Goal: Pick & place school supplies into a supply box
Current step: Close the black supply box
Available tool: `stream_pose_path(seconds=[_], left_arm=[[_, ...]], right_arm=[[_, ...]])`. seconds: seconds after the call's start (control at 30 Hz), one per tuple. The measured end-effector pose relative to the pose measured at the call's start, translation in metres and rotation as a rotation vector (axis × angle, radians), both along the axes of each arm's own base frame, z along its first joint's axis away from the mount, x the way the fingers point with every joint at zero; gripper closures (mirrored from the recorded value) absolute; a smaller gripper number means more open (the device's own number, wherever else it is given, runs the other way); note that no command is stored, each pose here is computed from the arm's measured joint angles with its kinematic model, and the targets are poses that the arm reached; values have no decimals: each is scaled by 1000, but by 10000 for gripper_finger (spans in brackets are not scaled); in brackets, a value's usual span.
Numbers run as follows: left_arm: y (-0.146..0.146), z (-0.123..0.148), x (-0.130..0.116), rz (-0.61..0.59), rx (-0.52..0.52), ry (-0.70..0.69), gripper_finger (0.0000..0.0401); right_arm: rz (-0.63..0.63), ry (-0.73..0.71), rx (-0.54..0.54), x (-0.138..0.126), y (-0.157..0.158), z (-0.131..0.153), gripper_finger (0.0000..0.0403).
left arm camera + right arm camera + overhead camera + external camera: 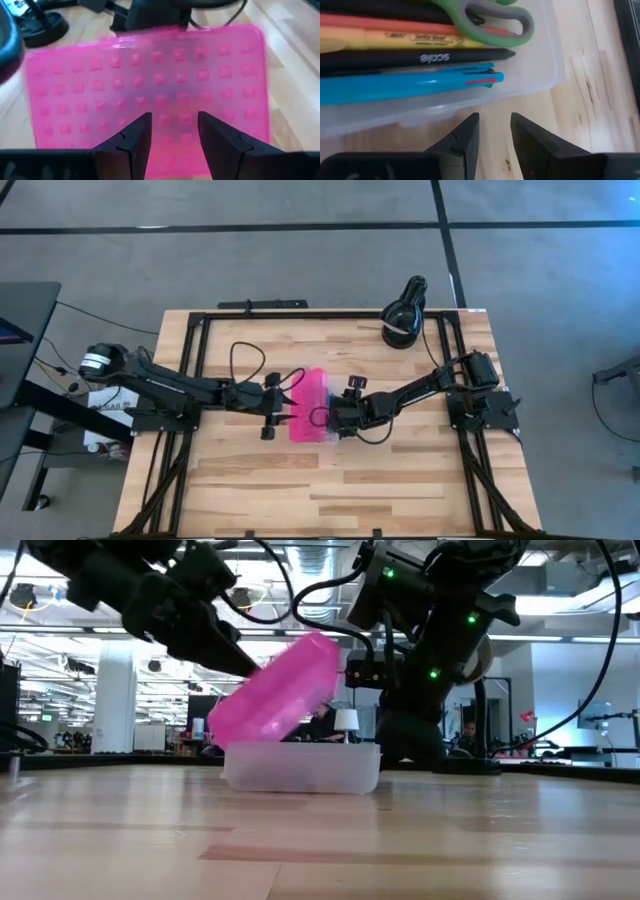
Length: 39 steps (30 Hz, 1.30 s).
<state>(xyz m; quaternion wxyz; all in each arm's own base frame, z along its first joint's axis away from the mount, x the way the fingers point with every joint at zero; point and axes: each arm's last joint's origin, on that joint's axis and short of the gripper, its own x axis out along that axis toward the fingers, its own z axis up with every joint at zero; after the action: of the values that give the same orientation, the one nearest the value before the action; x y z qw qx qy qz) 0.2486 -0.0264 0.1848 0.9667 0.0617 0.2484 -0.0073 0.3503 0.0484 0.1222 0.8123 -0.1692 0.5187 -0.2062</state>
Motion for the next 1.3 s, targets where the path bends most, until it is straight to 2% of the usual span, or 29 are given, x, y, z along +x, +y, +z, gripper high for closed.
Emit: stream_pose_path(seconds=[0.2,0.47,0.57,0.7,0.83,0.9,1.03,1.3], left_arm=[[6,-7,8,-3,-13,27,246],[7,-5,9,6,-6,44,246],[8,-7,7,45,-18,68,246],[8,-15,9,74,-53,109,246],[7,-30,12,90,-76,170,246],[6,-35,16,95,-85,178,246],[2,-49,18,74,-95,221,246],[1,-45,18,46,-67,205,246]], right_arm=[[6,11,2,-6,7,8,296],[-69,-18,-38,-29,17,41,296],[-34,-97,-40,-30,24,57,296],[81,-218,-12,-21,33,71,296],[292,-315,151,-7,30,72,296],[332,-346,209,-2,25,70,296],[285,-321,221,-4,12,59,296],[229,-289,237,-14,4,43,296]])
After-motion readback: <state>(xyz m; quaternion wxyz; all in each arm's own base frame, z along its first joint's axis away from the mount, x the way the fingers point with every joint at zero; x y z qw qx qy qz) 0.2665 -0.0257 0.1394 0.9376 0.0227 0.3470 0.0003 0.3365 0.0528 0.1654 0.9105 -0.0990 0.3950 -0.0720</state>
